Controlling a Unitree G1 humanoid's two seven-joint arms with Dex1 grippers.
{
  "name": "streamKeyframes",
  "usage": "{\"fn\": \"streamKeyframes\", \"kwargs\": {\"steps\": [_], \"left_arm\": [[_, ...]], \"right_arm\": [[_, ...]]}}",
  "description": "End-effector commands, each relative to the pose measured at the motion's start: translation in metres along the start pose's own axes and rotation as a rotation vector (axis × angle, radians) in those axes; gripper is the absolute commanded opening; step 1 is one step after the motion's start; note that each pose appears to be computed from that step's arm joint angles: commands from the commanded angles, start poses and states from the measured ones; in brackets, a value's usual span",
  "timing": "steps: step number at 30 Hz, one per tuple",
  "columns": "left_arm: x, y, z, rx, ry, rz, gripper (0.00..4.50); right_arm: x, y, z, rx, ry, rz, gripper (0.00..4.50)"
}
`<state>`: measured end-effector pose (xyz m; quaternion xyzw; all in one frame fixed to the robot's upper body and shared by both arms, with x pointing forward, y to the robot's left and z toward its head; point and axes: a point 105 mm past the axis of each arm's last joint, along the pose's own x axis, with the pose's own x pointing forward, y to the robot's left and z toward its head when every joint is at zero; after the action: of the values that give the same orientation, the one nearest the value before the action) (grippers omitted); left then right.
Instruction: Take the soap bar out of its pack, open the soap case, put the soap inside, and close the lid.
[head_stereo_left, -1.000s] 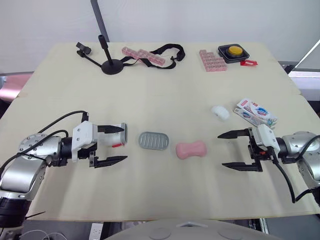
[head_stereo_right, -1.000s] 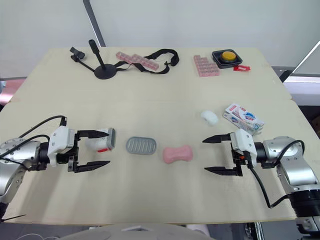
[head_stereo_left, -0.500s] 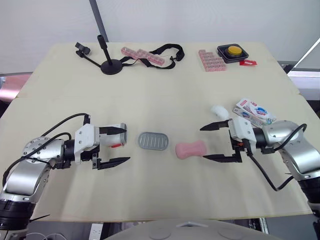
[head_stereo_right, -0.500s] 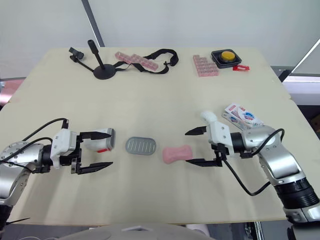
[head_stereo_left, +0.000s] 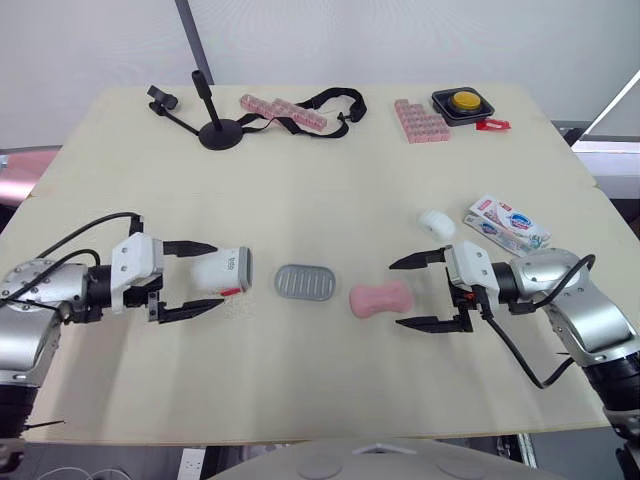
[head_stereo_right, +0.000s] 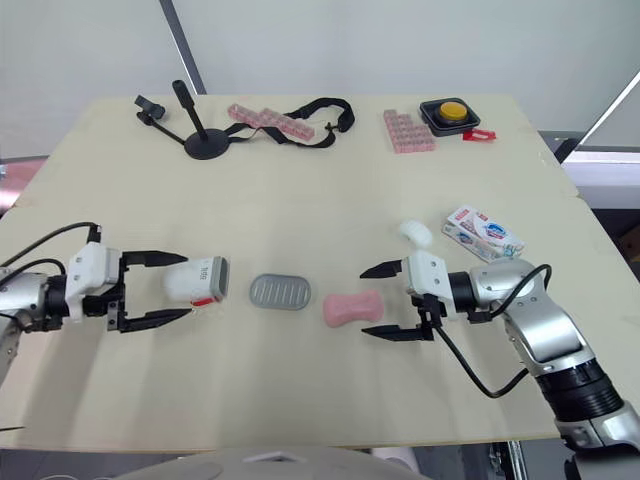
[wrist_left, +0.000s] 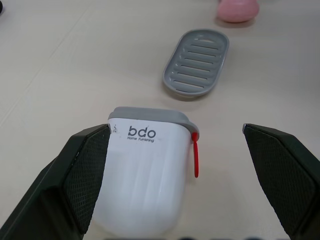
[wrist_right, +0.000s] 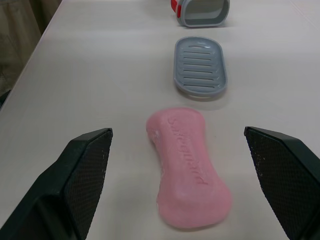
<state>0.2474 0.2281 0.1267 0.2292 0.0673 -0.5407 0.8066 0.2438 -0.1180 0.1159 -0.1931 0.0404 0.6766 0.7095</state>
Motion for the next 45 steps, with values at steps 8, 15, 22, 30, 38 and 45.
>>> {"fn": "streamKeyframes", "kwargs": {"steps": [8, 15, 22, 30, 38, 45], "left_arm": [[0.004, -0.014, 0.013, 0.005, -0.058, -0.044, 4.50], [0.011, -0.019, 0.017, -0.017, -0.090, -0.044, 4.50], [0.020, -0.028, 0.023, -0.011, -0.119, -0.080, 4.50], [0.024, -0.032, 0.023, -0.018, -0.128, -0.087, 4.50], [0.023, -0.033, 0.019, -0.037, -0.119, -0.074, 4.50], [0.020, -0.034, 0.014, -0.061, -0.113, -0.048, 4.50]], "right_arm": [[0.017, -0.003, 0.011, -0.045, 0.061, 0.037, 4.50], [0.026, -0.009, -0.002, -0.038, 0.167, 0.042, 4.50], [0.036, -0.019, -0.005, -0.029, 0.205, 0.016, 4.50], [0.040, -0.018, -0.006, -0.023, 0.214, 0.032, 4.50], [0.042, -0.020, -0.005, -0.020, 0.210, 0.040, 4.50], [0.043, -0.020, -0.005, -0.009, 0.205, 0.046, 4.50]]}}
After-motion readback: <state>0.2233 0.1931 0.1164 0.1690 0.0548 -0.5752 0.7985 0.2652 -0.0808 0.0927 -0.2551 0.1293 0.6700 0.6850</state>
